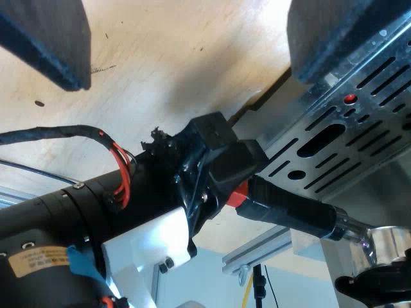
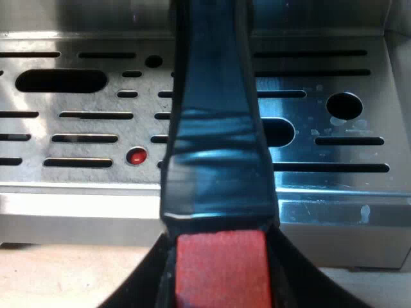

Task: Grind coffee beans and then tamp

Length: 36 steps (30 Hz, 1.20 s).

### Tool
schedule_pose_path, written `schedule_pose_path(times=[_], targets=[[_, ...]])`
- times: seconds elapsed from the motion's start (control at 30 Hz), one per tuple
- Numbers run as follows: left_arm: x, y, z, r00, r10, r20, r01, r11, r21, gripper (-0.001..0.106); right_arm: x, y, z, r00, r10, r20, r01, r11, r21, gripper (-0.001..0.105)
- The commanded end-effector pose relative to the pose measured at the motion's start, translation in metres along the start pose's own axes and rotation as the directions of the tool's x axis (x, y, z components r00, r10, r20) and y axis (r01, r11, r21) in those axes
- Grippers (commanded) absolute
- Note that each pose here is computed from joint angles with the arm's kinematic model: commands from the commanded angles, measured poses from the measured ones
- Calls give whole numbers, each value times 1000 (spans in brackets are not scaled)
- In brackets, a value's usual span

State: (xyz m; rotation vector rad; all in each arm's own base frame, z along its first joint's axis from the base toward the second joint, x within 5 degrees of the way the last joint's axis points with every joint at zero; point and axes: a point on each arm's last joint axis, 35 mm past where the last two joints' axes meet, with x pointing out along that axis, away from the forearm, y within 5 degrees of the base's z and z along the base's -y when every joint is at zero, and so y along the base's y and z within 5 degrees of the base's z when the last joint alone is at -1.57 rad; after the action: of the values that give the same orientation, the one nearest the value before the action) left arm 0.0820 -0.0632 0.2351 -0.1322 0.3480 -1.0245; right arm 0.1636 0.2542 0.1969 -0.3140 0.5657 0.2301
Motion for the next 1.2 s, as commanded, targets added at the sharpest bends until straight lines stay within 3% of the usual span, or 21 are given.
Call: schedule_pose_path(times=[0.03,0.4,0.53,1.2], targets=[[0,-1,3,1000,-4,17,4,1000,12,66,0,2,6,999,27,24,-27,1000,4,0],[0,-1,3,1000,-4,17,4,1000,12,66,-8,5,8,998,52,35,-53,999,4,0],[0,-1,3,1000,-4,17,4,1000,12,66,-17,7,6,998,-3,63,4,1000,-19,0],[0,-1,3,1000,-4,17,4,1000,10,66,-38,21,1,988,-57,143,64,997,-51,0]])
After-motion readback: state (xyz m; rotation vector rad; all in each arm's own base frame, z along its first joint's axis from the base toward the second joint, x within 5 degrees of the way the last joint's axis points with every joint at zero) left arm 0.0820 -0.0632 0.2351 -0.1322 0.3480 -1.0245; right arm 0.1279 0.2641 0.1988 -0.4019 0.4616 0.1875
